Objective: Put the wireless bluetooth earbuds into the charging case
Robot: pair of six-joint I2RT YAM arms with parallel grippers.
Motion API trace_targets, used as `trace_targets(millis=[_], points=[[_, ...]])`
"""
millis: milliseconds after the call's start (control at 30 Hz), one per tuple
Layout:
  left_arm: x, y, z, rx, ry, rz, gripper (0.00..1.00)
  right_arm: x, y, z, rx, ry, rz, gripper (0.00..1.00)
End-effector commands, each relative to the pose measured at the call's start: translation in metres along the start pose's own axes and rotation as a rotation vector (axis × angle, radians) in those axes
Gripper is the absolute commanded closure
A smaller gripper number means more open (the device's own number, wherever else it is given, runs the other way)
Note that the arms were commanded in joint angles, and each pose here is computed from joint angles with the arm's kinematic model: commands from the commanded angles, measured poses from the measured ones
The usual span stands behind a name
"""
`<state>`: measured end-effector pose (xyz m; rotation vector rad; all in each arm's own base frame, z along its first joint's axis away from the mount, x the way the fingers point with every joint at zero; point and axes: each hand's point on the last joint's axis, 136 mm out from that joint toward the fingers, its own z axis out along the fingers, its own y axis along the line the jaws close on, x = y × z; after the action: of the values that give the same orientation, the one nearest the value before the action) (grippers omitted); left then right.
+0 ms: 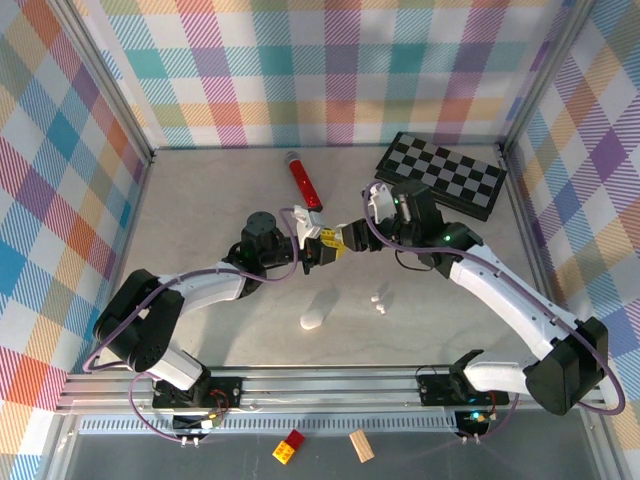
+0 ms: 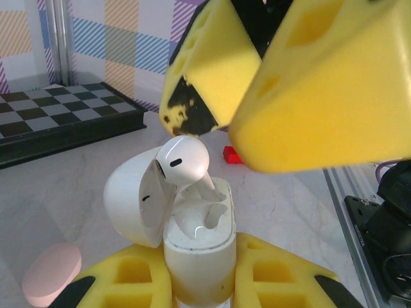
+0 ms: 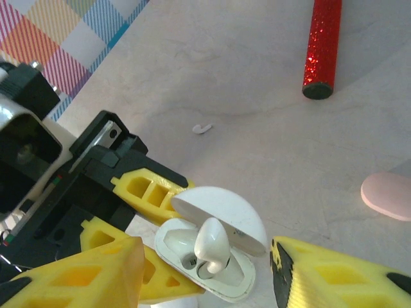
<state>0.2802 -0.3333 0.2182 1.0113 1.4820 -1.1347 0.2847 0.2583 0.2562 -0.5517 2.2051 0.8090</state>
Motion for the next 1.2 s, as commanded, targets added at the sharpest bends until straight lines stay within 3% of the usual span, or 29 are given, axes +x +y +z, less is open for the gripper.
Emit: trace_targets(millis=[0, 233, 367, 1167], points=[[-0.011, -0.007, 0.002, 0.038, -0.038, 0.042, 0.92, -0.016, 0.001, -0.007, 0.025, -0.025, 0.011, 0.46], [-0.008, -0.009, 0.002, 0.047, -0.03, 0.037, 0.92, -0.016, 0.003, 0.0, 0.005, -0.01, 0.013, 0.71], [-0.011, -0.01, 0.0, 0.043, -0.037, 0.046, 0.92, -0.007, 0.0, 0.006, 0.009, 0.021, 0.018, 0.79], [-0.021, -0.003, 0.0, -0.002, -0.061, 0.071, 0.92, 0.024, 0.0, 0.011, -0.018, 0.137, 0.036, 0.81]])
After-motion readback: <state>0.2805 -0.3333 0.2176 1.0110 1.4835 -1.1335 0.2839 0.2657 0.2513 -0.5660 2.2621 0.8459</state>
